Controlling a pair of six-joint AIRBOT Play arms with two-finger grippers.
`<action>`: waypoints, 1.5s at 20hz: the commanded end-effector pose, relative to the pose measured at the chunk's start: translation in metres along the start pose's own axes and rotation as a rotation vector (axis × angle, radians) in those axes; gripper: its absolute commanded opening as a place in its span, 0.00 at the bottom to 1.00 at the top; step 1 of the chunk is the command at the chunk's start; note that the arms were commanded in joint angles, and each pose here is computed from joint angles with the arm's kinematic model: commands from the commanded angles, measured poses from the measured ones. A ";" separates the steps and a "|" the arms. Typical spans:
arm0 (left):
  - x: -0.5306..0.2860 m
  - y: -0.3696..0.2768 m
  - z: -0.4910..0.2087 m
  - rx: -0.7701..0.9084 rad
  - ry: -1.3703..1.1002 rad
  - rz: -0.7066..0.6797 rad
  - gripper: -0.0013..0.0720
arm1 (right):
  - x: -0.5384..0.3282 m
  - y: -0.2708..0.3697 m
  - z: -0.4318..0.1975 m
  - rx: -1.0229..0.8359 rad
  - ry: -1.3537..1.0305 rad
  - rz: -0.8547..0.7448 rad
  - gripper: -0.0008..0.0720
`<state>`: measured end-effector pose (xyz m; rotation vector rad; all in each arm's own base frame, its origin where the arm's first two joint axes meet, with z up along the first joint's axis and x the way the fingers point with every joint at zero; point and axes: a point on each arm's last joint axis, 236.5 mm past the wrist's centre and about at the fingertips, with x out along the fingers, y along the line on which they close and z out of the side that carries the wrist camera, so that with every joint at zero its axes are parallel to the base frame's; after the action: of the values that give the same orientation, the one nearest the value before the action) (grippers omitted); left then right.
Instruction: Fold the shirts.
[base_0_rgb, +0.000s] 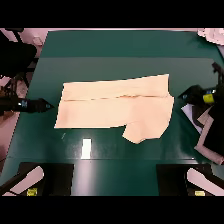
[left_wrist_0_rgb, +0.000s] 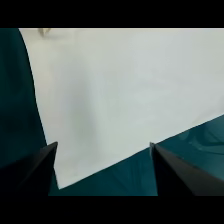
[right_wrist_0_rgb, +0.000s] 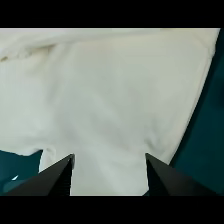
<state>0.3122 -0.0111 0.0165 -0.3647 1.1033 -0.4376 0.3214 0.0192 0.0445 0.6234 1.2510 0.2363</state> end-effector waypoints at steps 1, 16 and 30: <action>0.018 0.014 -0.035 -0.060 0.062 0.032 0.95 | 0.016 -0.009 -0.048 0.051 0.048 0.001 0.73; 0.040 0.031 -0.084 -0.175 0.193 0.055 0.92 | 0.030 -0.017 -0.087 0.080 0.077 -0.002 0.73; 0.063 0.024 -0.090 -0.210 0.237 -0.065 0.31 | 0.030 -0.025 -0.085 0.068 0.066 -0.036 0.73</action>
<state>0.2589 -0.0242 -0.0833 -0.5412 1.3796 -0.4010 0.2483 0.0445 -0.0056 0.6744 1.3333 0.2026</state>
